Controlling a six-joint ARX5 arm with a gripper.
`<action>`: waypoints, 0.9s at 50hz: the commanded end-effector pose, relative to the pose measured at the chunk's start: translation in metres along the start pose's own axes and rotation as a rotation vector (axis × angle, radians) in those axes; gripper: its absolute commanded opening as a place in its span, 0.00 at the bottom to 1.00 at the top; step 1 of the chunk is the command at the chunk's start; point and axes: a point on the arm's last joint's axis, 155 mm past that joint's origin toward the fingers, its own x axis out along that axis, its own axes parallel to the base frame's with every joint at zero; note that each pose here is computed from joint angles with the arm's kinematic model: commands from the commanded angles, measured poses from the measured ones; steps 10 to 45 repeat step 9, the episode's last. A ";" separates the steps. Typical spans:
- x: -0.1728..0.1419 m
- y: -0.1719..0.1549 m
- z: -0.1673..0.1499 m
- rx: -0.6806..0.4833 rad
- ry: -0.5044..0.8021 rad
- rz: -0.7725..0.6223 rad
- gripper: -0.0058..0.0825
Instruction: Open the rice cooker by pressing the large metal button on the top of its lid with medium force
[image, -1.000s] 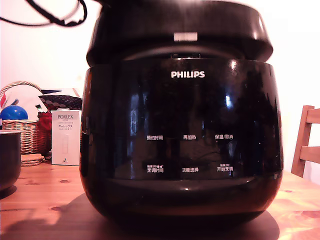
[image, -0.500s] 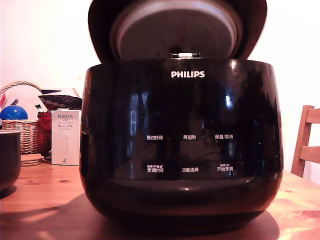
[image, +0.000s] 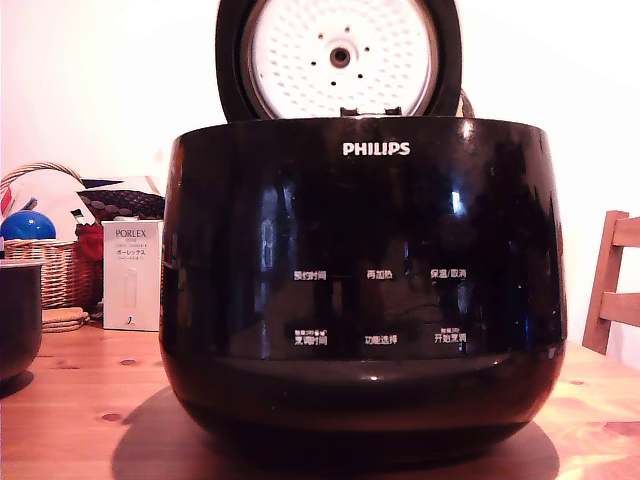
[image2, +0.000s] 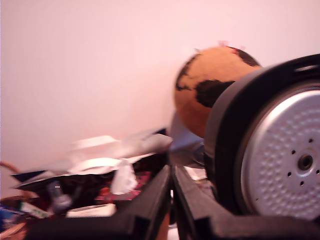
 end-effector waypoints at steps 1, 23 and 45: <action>-0.001 0.003 -0.010 0.007 0.015 0.010 0.04; -0.002 0.004 -0.010 0.006 0.014 0.012 0.04; -0.002 0.004 -0.010 0.006 0.014 0.012 0.04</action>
